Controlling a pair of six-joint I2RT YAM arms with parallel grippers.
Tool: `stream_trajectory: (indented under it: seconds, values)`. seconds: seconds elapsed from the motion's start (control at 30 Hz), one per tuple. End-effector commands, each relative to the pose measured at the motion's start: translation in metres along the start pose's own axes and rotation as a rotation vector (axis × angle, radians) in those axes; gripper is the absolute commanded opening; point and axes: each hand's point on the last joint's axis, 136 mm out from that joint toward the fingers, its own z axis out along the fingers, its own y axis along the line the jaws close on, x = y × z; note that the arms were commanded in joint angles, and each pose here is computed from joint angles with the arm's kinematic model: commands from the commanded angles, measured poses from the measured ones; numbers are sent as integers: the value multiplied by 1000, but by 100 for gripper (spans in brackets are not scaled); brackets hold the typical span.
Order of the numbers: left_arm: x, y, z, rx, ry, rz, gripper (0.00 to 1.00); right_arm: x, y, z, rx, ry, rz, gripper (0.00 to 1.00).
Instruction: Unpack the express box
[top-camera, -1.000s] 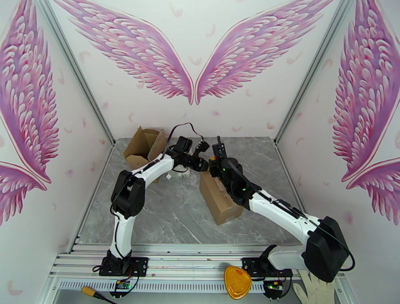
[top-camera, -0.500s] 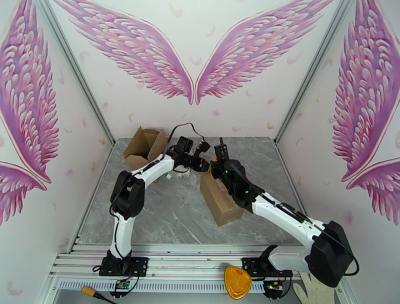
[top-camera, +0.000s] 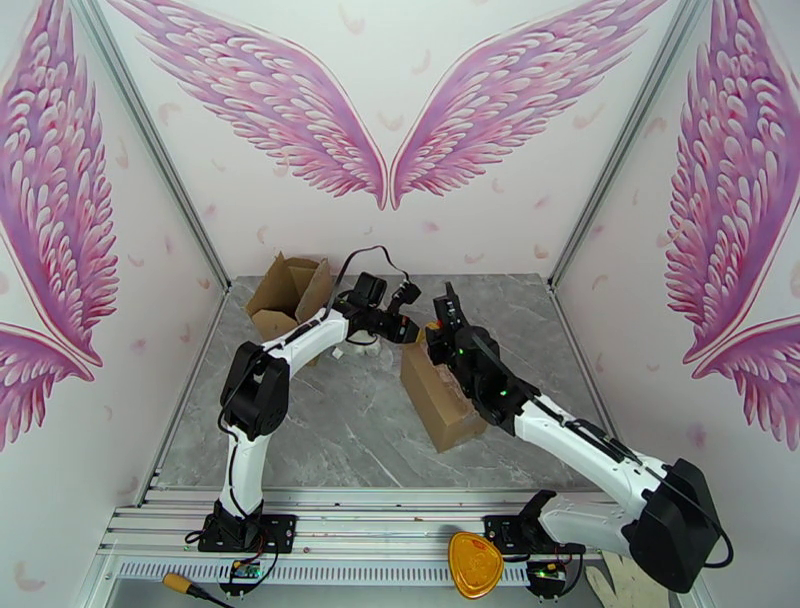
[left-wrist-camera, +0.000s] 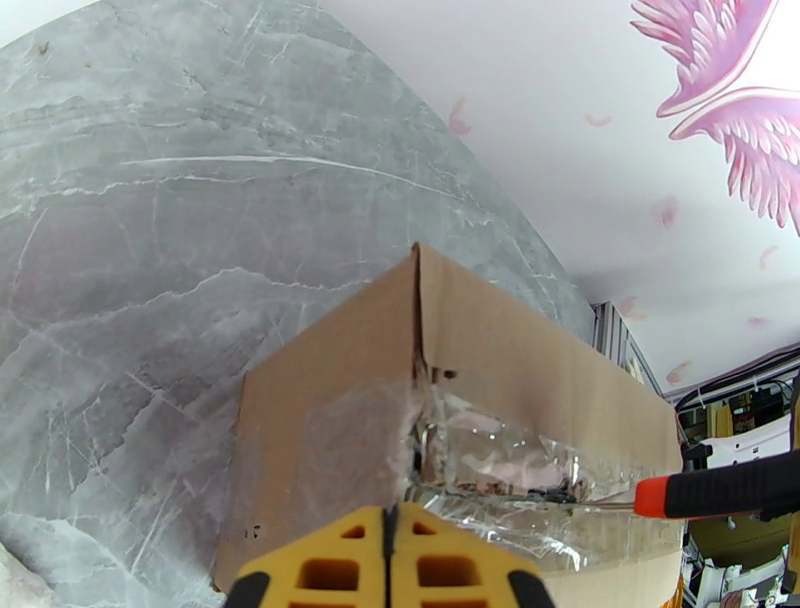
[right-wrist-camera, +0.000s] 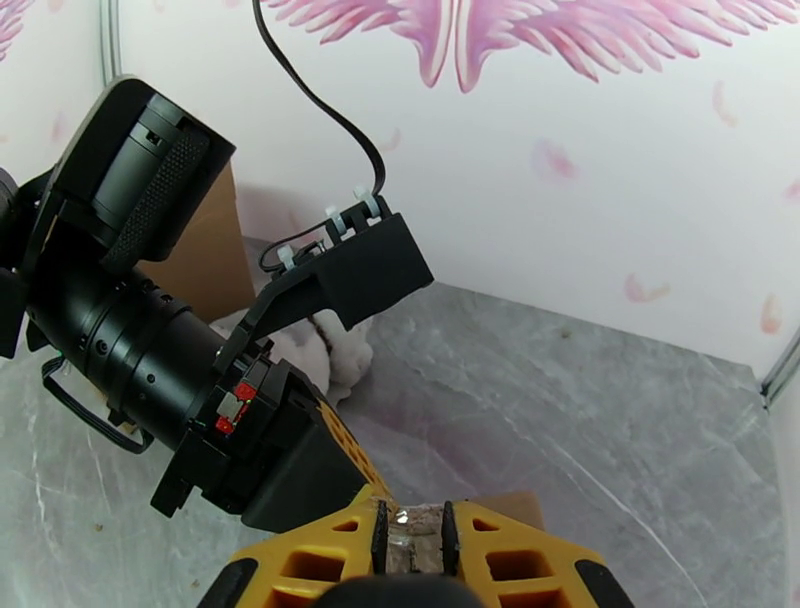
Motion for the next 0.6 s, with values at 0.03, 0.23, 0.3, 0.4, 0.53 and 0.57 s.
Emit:
stream_trajectory:
  seconds: [0.03, 0.23, 0.3, 0.4, 0.53, 0.57]
  values:
    - [12, 67, -15, -259, 0, -71, 0, 29, -1, -15, -10, 123, -56, 0]
    - [7, 64, -17, -266, -8, -61, 0, 28, -1, -20, -19, 133, -29, 0]
    - [6, 64, -17, -268, -12, -59, 0, 32, -1, -19, -19, 111, -26, 0]
    - [4, 64, -18, -274, -15, -61, 0, 42, -1, -20, -17, 159, -7, 0]
    - [4, 64, -18, -279, -17, -61, 0, 45, -4, -23, -6, 143, -6, 0]
    - [4, 64, -17, -278, -17, -60, 0, 50, -5, -24, 1, 157, -12, 0]
